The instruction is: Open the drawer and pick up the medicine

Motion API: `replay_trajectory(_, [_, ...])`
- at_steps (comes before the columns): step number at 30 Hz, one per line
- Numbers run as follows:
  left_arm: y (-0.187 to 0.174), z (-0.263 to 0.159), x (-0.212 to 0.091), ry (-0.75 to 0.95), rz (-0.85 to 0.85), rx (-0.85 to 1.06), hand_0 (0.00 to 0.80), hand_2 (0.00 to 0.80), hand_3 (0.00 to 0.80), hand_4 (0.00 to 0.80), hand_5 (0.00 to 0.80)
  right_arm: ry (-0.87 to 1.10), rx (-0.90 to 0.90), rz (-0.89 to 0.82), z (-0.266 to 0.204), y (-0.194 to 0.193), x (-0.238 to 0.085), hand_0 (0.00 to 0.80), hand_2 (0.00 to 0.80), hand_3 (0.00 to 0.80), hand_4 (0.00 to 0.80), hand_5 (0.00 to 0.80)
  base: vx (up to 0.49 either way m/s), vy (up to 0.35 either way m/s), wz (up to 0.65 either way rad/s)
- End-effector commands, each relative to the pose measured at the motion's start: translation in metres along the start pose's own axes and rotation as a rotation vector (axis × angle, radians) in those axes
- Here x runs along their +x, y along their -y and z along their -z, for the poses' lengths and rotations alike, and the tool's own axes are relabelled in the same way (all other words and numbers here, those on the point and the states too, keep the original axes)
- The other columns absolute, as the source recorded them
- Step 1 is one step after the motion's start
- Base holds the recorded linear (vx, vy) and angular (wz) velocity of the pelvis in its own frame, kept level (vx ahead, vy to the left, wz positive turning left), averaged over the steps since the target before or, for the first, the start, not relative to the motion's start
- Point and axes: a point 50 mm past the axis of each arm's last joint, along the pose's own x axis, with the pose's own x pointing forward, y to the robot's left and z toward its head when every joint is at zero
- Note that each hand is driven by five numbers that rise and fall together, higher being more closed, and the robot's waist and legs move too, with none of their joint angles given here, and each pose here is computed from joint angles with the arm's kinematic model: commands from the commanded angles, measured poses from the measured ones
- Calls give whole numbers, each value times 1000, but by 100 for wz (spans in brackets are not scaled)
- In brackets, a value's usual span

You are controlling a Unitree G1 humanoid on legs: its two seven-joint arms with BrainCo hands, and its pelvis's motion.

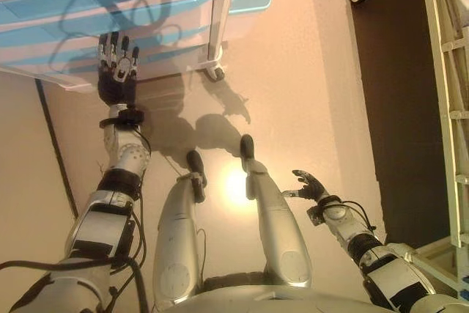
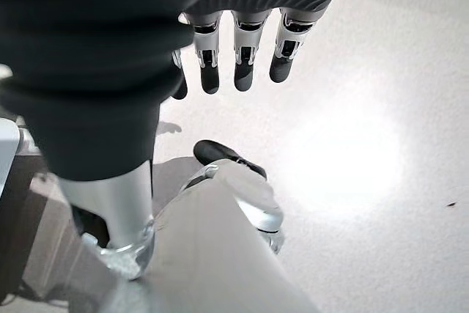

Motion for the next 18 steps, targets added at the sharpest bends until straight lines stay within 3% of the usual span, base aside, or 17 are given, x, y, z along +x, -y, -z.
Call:
replay_trajectory(1, [24,-42,32,197,151,-33,0,0,0,0,0,-21,-32,-24,18,-9,-11,0,0,0,0,0,13,-33,2])
replay_trajectory(16, [41,-89,53,459,311,-168,0,0,0,0,0,-30,-12,-53,26,-18,-15,0,0,0,0,0,8,-25,3])
replay_trajectory(17, [42,-93,54,483,327,-168,91,91,91,91,91,-32,-9,-55,27,-19,-15,0,0,0,0,0,7,-44,1])
replay_trajectory(18, [43,-95,54,497,336,-174,298,298,298,298,298,-33,-8,-56,28,-19,-16,0,0,0,0,0,6,-46,2])
